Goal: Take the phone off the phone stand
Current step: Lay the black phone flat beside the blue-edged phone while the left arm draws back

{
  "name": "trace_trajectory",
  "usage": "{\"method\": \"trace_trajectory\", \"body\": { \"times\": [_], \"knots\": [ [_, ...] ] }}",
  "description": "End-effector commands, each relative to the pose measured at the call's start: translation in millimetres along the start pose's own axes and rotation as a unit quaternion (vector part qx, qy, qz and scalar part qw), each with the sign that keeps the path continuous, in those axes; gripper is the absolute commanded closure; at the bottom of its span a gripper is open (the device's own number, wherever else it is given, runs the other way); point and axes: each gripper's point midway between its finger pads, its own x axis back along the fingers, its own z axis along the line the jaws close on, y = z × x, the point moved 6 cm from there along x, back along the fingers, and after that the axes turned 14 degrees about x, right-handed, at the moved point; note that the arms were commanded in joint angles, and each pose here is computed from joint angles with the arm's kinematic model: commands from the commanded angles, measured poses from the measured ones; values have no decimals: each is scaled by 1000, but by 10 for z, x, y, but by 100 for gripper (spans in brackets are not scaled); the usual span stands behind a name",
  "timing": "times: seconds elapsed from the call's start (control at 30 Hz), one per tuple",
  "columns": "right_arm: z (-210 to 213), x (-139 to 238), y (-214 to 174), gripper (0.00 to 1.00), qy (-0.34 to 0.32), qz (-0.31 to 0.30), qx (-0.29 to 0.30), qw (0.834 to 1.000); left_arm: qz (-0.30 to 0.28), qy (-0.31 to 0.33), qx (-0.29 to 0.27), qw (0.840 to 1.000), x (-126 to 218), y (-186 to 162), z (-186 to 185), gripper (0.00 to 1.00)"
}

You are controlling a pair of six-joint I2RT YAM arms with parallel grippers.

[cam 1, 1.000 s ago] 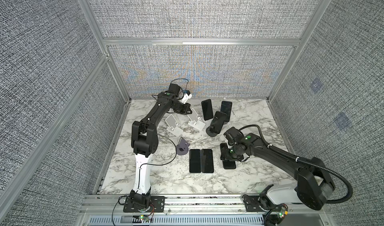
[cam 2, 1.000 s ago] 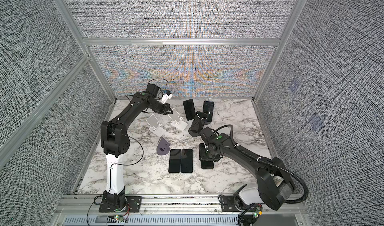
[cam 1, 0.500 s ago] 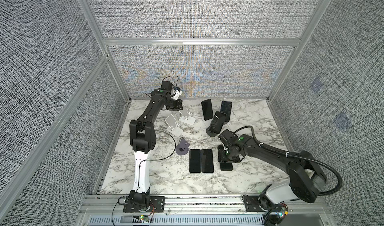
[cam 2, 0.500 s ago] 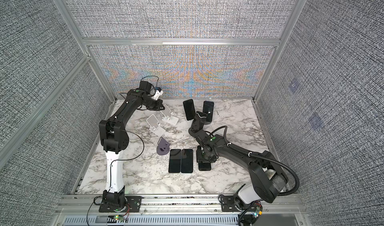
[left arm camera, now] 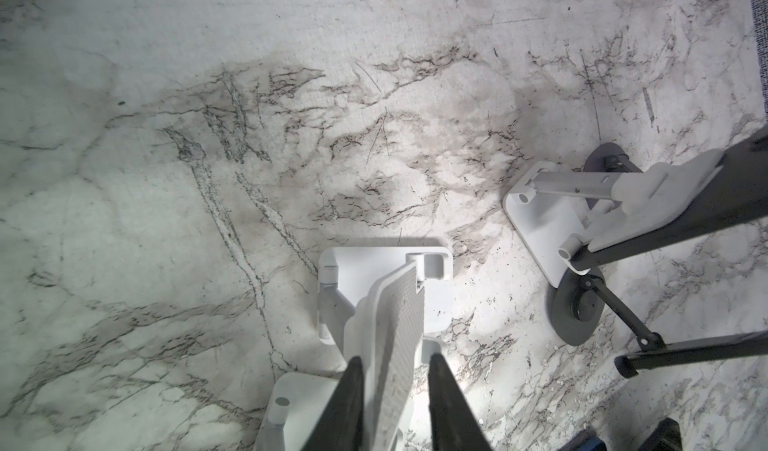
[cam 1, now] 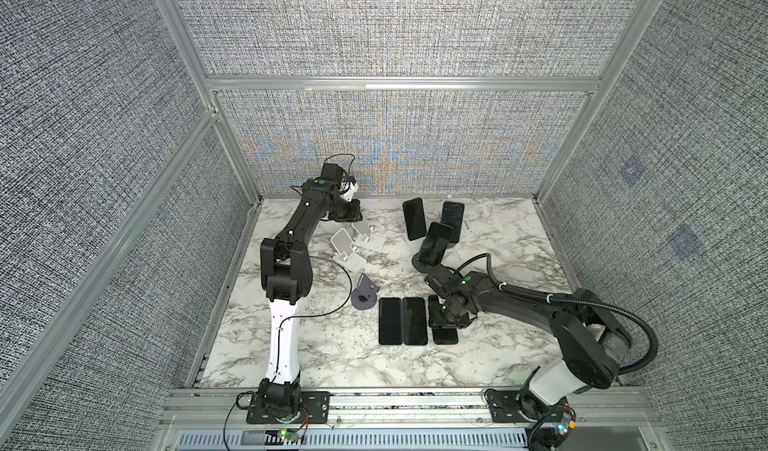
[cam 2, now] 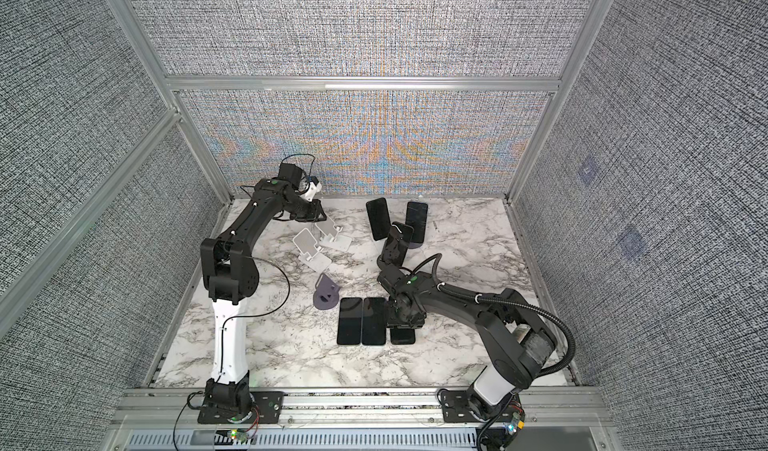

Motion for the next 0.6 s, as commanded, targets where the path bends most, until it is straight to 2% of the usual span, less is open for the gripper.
{"method": "trace_trajectory", "body": {
  "times": [0.0, 0.23, 0.57],
  "knots": [
    [13, -25, 13, 58, -4, -1, -9, 1000, -4, -6, -2, 1000, 58, 9, -39, 63],
    [59, -109, -7, 50, -3, 6, -10, 1000, -15, -11, -12, 1000, 221, 19, -114, 47],
    [117, -145, -17, 38, 15, 8, -22, 1000, -27, -30, -23, 999, 489, 3, -261, 46]
  ]
}}
